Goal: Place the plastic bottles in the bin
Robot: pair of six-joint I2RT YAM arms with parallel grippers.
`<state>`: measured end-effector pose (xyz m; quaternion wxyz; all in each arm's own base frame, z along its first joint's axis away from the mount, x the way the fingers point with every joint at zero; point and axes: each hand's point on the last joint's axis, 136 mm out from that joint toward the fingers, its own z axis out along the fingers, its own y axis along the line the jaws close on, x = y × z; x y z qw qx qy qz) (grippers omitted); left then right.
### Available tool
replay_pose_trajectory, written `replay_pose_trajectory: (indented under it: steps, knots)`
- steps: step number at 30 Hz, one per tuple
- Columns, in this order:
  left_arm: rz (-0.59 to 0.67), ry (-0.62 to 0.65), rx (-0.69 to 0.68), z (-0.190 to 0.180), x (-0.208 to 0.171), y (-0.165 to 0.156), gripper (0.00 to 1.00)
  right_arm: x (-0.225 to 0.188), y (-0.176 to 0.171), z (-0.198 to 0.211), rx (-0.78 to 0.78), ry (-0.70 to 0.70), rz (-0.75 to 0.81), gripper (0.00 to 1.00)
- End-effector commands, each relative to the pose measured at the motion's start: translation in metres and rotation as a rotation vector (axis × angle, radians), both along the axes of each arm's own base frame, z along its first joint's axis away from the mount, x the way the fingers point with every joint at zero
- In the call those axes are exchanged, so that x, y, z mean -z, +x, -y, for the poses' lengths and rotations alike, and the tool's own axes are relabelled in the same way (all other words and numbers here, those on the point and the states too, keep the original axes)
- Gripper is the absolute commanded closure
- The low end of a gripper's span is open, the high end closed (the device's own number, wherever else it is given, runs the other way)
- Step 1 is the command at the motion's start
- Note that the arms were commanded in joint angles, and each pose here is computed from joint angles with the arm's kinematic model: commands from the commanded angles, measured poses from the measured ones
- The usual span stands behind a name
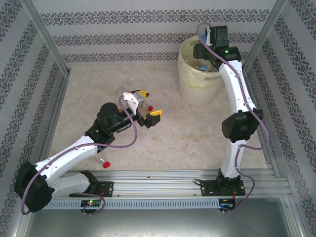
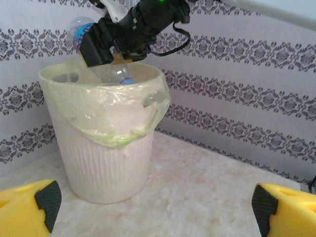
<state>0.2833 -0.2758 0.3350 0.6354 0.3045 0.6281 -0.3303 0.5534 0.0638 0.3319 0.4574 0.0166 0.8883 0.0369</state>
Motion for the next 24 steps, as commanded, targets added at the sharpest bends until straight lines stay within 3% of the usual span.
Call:
replay_pose_trajectory:
  steps: [1, 10, 17, 24]
  knots:
    - [0.051, 0.045, -0.039, -0.009, -0.008, 0.001, 0.00, -0.008, -0.007, 0.007, 0.012, 0.030, 0.002, 0.25]
    - [0.047, 0.080, -0.072, -0.014, -0.005, 0.005, 0.00, -0.033, -0.024, 0.016, 0.018, 0.046, 0.033, 0.13]
    - [0.069, 0.132, -0.098, -0.020, -0.005, 0.004, 0.00, -0.055, -0.047, 0.008, -0.030, 0.073, 0.084, 0.12]
    - [0.129, 0.258, -0.189, -0.037, -0.002, 0.010, 0.00, -0.072, -0.093, -0.027, -0.164, 0.097, 0.161, 0.12]
